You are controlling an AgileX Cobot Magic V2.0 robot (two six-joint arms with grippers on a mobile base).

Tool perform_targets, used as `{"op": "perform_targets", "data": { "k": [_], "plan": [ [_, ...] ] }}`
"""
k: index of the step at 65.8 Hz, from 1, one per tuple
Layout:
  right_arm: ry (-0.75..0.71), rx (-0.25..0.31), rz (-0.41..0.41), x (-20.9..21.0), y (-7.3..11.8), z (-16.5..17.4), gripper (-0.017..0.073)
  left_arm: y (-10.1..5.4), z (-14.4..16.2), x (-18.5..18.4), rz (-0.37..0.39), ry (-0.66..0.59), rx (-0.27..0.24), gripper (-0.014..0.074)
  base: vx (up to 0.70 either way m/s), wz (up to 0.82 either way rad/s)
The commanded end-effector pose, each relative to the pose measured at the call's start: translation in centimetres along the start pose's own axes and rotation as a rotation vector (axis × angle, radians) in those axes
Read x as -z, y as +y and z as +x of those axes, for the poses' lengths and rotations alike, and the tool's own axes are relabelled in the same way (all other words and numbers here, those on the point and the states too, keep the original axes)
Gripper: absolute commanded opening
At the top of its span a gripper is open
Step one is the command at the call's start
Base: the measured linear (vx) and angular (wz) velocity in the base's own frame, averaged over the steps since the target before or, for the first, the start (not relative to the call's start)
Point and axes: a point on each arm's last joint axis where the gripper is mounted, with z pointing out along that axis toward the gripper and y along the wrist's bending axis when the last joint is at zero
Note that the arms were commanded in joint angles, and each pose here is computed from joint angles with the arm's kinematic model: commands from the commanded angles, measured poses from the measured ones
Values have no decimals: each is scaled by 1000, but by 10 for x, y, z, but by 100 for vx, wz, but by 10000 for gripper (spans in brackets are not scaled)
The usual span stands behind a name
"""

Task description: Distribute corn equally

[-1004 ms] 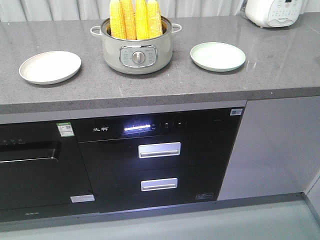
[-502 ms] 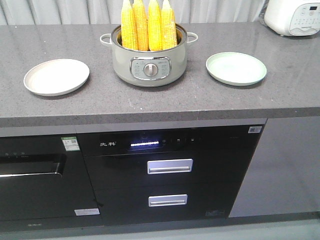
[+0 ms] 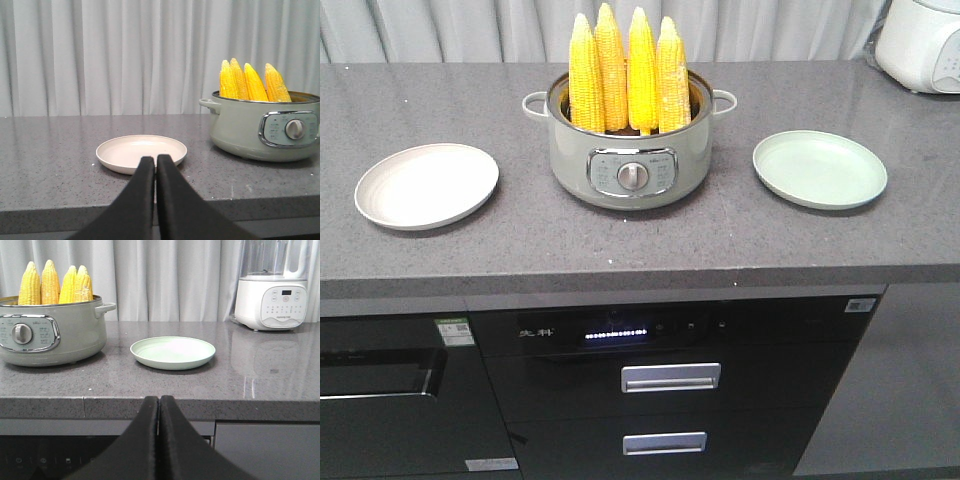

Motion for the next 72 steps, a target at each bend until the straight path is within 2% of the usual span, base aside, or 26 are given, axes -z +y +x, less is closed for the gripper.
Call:
{"op": "perform_targets", "data": {
  "k": [1,72],
  "plan": [
    [-64,11,-9,0,1,-3,0,-1,-3,1,9,-73,10,-6,16,2],
    [-64,11,-9,0,1,-3,0,-1,-3,1,9,-73,10,-6,11,2]
  ]
}}
